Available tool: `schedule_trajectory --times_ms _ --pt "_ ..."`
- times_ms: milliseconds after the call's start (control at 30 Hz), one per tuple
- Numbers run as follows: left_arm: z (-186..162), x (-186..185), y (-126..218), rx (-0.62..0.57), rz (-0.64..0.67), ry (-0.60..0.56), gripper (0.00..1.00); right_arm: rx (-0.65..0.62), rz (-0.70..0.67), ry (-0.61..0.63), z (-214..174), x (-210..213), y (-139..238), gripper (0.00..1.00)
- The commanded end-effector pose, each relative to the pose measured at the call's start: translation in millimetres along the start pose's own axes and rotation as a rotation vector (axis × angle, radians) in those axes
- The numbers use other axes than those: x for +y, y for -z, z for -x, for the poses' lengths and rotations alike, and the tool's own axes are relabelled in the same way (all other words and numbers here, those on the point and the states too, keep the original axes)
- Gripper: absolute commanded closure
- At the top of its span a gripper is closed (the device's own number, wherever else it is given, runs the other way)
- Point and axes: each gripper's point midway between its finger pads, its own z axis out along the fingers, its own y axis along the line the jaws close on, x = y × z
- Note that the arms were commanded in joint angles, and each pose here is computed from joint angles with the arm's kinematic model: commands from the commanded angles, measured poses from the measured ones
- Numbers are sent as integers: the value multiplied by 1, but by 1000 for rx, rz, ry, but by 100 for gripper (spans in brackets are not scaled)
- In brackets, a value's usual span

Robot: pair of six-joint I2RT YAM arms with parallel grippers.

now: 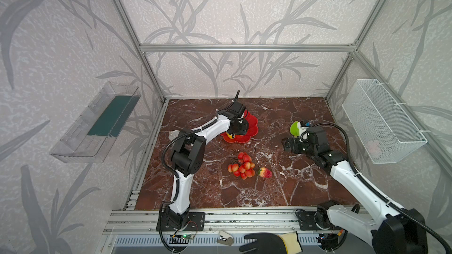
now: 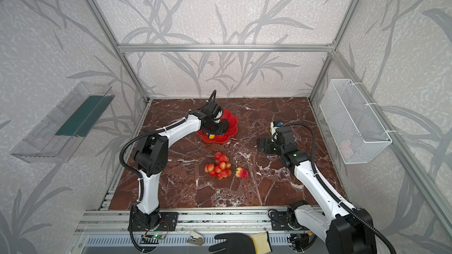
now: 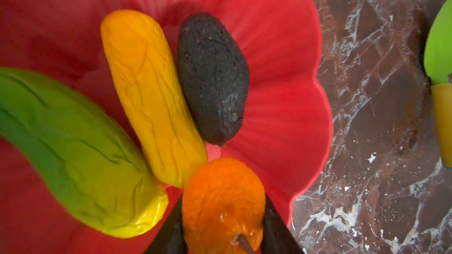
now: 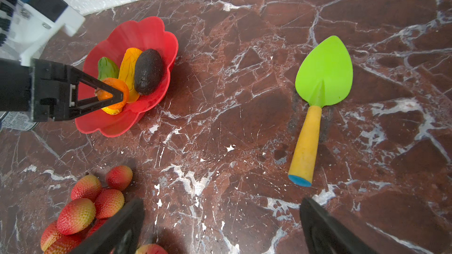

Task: Place and organize the fake fruits in the fruit bowl
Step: 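Place the orange in the bowl near the papaya with the left gripper, then grasp the red-yellow mango with the right gripper while the left arm withdraws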

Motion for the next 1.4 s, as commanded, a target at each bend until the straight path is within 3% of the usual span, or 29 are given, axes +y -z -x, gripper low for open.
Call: schedule_trajectory --times_ms 0,200,367,600,767,900,1067,1367 --pt "-5 2 -7 44 3 22 61 9 3 10 -3 0 3 1" --pt "-8 6 -10 61 15 30 44 36 27 -2 -11 2 -1 1" --pt "8 0 15 -10 -5 21 36 81 78 9 -19 13 -2 1" --pt "50 -11 104 -249 -54 7 28 185 142 74 -50 40 -4 2" --pt "54 10 174 -469 -47 49 24 275 178 114 -91 66 -5 3" --pt "31 46 221 -674 6 118 14 347 166 164 -125 75 -6 3" --pt "-8 85 258 -818 17 191 5 394 163 171 -147 82 -10 4" --pt "-58 119 271 -809 44 290 3 447 153 191 -160 97 -29 8"
